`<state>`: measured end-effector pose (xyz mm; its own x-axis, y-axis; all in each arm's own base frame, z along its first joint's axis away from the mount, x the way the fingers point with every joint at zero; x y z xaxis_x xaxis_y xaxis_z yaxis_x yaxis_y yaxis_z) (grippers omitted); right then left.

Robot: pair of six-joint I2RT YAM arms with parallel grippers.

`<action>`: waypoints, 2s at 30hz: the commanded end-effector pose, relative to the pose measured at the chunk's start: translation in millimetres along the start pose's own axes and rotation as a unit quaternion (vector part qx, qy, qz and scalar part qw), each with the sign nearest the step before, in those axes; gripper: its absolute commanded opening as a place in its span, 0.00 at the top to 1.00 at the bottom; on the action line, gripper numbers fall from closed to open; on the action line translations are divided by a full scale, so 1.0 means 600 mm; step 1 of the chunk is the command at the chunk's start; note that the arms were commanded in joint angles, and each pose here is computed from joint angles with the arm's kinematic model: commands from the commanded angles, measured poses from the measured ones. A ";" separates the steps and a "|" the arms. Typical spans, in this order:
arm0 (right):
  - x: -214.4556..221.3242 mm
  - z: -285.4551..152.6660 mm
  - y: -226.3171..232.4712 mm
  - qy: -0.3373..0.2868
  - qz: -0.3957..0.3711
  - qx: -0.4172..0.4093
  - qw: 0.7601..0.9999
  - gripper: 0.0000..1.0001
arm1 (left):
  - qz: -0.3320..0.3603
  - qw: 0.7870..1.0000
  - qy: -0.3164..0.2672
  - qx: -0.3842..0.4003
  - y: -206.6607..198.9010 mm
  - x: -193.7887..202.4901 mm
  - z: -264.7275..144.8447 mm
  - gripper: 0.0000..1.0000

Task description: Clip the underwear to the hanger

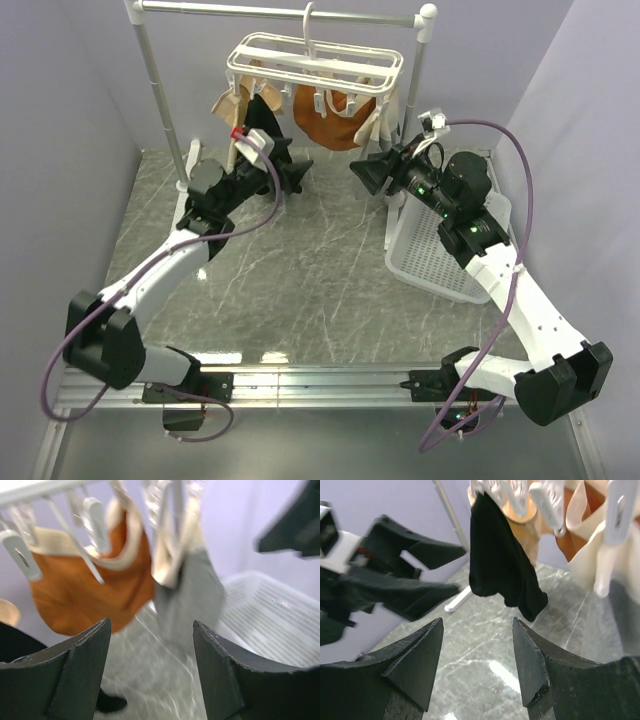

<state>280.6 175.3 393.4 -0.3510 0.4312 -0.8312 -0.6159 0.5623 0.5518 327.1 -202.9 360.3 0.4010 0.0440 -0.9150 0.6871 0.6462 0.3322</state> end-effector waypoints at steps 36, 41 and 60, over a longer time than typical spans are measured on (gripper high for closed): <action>-0.076 0.052 0.075 -0.064 0.032 -0.049 0.996 0.37 | 0.053 0.989 -0.080 -0.112 0.081 -0.021 0.176 0.78; -0.077 0.084 0.069 -0.073 0.015 -0.017 0.997 0.39 | 0.053 0.990 -0.075 -0.103 0.077 -0.026 0.169 0.88; -0.103 0.178 0.034 -0.090 -0.008 0.032 0.995 0.36 | 0.017 0.995 -0.092 -0.019 0.053 -0.065 0.159 1.00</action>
<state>365.8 241.8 429.7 -0.3095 0.5045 -0.8060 -0.5598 0.5885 0.5833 411.0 -260.7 389.2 0.4867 -0.0065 -0.8735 0.6175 0.7098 0.3388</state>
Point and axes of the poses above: each gripper's point midway between its finger pads, its own z axis out along the fingers, its own y axis along the line the jaws close on, x = y × z, the point moved 7 cm from there along -z, back along the fingers, and after that the axes turned 13 degrees about z, right-handed, at the moved point
